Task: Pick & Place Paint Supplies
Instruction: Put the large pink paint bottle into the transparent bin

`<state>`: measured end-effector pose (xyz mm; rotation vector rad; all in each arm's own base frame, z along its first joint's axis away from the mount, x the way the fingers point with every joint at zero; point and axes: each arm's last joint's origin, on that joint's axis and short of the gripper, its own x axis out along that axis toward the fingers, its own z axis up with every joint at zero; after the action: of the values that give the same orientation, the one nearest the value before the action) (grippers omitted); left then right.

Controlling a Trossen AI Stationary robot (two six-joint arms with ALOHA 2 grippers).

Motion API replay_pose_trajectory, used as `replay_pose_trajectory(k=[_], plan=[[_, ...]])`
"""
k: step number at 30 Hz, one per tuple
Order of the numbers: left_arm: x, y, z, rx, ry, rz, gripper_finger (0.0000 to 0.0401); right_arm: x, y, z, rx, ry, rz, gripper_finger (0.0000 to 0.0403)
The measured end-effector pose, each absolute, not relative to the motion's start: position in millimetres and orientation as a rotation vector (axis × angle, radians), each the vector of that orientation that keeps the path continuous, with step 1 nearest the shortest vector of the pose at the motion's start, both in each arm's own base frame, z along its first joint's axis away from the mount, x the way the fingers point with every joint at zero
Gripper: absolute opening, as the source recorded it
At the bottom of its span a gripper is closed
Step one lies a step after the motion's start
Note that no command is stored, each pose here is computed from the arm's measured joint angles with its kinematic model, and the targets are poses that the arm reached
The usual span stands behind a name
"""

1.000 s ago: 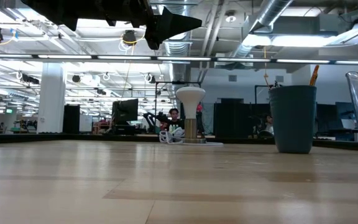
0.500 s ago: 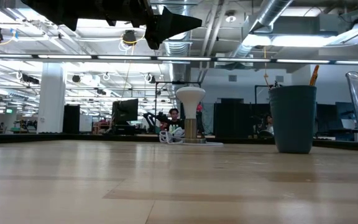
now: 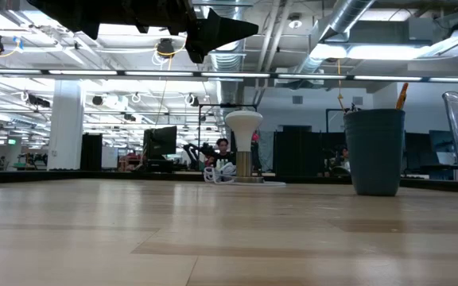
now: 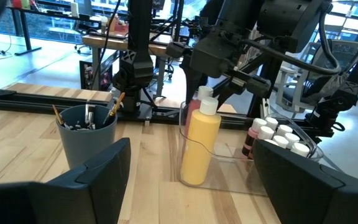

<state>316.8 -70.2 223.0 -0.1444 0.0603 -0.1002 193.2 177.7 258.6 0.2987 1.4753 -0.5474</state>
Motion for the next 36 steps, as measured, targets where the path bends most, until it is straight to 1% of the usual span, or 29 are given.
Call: replay_pose_trajectory(k=[2, 7, 10, 22, 27, 36], plan=[[316.8, -70.2, 223.1, -0.144, 0.060, -0.100, 0.0297, 193.5, 177.5, 258.6, 0.296, 1.468, -0.549, 0.0213], [316.8, -70.2, 223.0, -0.144, 0.060, -0.100, 0.0297, 194.1, 177.9, 258.5, 0.301, 1.463, -0.545, 0.0237], [316.8, -70.1, 223.0, -0.145, 0.060, -0.100, 0.0297, 194.3, 178.2, 258.5, 0.304, 1.462, -0.543, 0.0243], [316.8, -70.1, 223.0, -0.145, 0.060, -0.100, 0.0297, 195.5, 180.7, 265.0, 0.331, 1.482, -0.512, 0.0229], [316.8, -70.2, 223.0, -0.145, 0.061, -0.100, 0.0297, 194.9, 180.0, 271.9, 0.322, 1.484, -0.519, 0.0229], [316.8, -70.2, 223.0, -0.145, 0.061, -0.100, 0.0297, 195.9, 178.0, 272.9, 0.307, 1.463, -0.536, 0.0229]])
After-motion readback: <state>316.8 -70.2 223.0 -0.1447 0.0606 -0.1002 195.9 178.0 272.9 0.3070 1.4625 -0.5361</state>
